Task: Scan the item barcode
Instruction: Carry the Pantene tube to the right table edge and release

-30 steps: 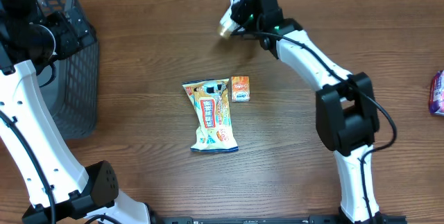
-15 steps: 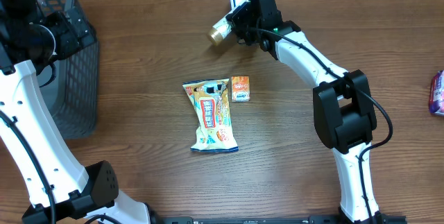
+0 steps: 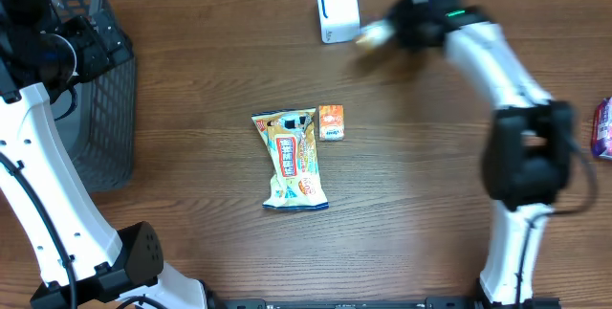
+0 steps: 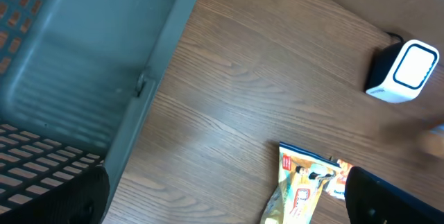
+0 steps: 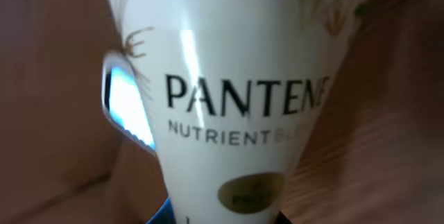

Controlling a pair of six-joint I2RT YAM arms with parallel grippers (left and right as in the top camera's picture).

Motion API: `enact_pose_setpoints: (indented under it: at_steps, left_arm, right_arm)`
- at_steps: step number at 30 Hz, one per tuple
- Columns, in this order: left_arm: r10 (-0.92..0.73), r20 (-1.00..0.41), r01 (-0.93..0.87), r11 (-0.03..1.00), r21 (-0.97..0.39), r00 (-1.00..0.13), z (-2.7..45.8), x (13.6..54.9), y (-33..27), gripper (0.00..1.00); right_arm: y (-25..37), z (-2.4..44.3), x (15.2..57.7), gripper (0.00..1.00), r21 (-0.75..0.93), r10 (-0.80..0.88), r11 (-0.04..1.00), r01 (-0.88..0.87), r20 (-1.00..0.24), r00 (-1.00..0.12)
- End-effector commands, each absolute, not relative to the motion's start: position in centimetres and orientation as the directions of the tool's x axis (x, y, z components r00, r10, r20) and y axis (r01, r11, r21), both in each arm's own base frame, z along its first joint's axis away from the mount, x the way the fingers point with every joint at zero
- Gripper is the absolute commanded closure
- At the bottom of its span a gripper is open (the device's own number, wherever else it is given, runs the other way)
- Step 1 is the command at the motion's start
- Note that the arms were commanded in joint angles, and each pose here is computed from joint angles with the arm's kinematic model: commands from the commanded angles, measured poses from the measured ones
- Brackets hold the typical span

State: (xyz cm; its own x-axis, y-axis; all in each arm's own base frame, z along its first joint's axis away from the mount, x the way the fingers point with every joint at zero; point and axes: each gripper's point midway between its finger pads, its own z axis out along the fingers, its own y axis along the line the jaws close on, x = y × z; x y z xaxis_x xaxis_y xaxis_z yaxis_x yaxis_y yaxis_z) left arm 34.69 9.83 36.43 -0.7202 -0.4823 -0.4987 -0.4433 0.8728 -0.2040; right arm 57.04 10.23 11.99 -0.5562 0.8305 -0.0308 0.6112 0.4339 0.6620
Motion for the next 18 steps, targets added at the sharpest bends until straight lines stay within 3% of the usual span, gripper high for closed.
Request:
enact_pose_setpoints:
  at_steps: [1,4,8,12,18]
  left_arm:
    - [-0.474,-0.512,-0.442,0.876,-0.193,-0.716,36.8,34.2,10.1,0.00]
    - [-0.475,-0.512,-0.442,0.876,-0.193,-0.716,36.8,34.2,10.1,0.00]
    - [-0.475,-0.512,-0.442,0.876,-0.193,-0.716,36.8,34.2,10.1,0.00]
    - [-0.475,-0.512,-0.442,0.876,-0.193,-0.716,36.8,34.2,10.1,0.00]
    - [-0.475,-0.512,-0.442,0.876,-0.193,-0.716,36.8,34.2,10.1,0.01]
  right_arm:
    - [-1.5,19.0,56.2,0.96,0.691,0.914,0.348,0.633,-0.102,-0.392]
    - [-10.1,16.2,52.1,0.96,0.566,0.953,0.286,0.773,-0.079,-0.294]
    - [-20.5,13.6,44.3,0.96,0.347,0.990,0.118,0.930,-0.108,-0.086]
    - [-26.7,12.9,39.1,0.96,0.254,0.988,0.081,0.964,-0.148,-0.044]
    - [-31.7,12.3,35.1,0.96,0.227,0.983,0.002,0.974,-0.178,0.040]
